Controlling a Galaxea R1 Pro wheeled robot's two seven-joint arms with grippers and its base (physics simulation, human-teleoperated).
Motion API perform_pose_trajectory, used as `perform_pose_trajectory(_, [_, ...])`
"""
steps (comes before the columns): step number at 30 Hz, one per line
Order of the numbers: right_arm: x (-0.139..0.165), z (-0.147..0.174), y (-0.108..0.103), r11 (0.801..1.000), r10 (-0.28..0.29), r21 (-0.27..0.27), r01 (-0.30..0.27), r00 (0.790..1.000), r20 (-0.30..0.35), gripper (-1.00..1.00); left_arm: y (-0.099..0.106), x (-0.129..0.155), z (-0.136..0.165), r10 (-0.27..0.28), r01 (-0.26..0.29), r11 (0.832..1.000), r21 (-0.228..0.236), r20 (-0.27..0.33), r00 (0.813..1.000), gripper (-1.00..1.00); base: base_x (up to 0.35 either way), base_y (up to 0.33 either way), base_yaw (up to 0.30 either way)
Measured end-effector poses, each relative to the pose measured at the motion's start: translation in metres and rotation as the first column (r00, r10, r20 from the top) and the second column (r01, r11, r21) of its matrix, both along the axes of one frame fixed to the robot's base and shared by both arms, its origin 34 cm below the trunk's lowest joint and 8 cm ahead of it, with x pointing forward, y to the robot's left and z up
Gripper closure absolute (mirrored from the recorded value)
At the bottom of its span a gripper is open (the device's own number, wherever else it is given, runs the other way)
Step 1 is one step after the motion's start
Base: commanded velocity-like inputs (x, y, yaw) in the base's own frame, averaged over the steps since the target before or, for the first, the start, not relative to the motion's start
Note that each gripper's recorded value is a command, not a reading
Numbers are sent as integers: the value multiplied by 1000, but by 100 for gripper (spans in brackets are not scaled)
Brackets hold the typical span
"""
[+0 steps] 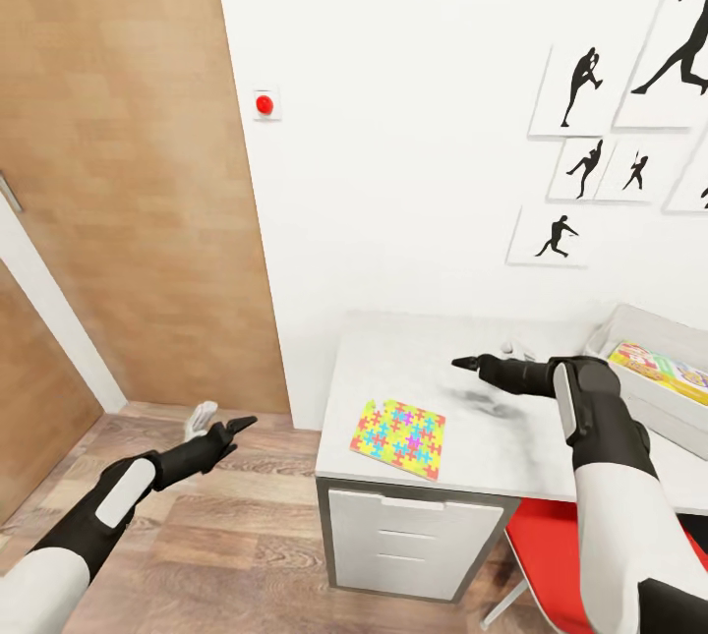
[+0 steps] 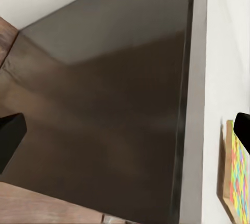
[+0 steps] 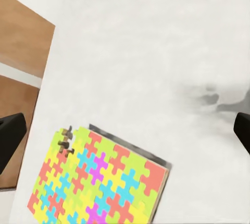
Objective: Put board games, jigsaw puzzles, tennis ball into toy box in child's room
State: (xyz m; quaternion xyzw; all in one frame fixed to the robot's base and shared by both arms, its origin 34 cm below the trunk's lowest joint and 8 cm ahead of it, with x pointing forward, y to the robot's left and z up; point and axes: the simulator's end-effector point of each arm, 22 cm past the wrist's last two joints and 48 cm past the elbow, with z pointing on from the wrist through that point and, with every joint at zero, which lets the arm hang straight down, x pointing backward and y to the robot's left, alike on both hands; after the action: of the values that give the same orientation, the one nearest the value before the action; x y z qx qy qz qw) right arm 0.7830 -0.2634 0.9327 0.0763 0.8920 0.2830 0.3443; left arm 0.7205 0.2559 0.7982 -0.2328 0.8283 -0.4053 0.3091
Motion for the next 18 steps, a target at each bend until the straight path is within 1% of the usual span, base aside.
perform_pose_trajectory(2, [0, -1, 0, 1000, -1, 2, 1, 1000, -1, -100, -3, 0, -1, 5, -5, 1000, -10, 3, 1000, -100, 0, 0, -23])
perform_pose_trajectory(4, [0, -1, 0, 1000, -2, 4, 2, 1000, -2, -100, -5, -1, -2, 8, -8, 1000, -16, 5, 1000, -100, 0, 0, -136])
perform_pose_trajectory(7, [0, -1, 0, 1000, -4, 6, 4, 1000, -2, -100, -7, -2, -3, 6, -6, 1000, -17, 4, 1000, -100, 60, 107, -231])
perform_pose_trajectory(10, [0, -1, 0, 1000, -4, 7, 4, 1000, -4, -100, -7, -2, -3, 5, -5, 1000, -17, 3, 1000, -100, 122, 203, -267])
perform_pose_trajectory(13, [-4, -17, 3, 1000, 0, 26, 2, 999, -47, -100, -8, -3, -4, 5, -5, 1000, -17, 2, 1000, -100, 164, 248, -284])
perform_pose_trajectory(14, [-8, -30, 3, 999, -5, 47, 9, 996, -84, -100, -8, -3, -4, 4, -4, 1000, -17, 2, 1000, -100, 185, 263, -290])
perform_pose_trajectory(16, [-13, -43, 3, 996, -16, 84, 27, 992, -124, -100, -8, -3, -4, 4, -4, 1000, -18, 2, 1000, -100, 198, 272, -292])
perform_pose_trajectory(18, [-15, -49, 4, 994, -19, 102, 34, 990, -143, -100, -9, -3, -3, 2, -2, 1000, -22, 6, 1000, -100, 206, 277, -281])
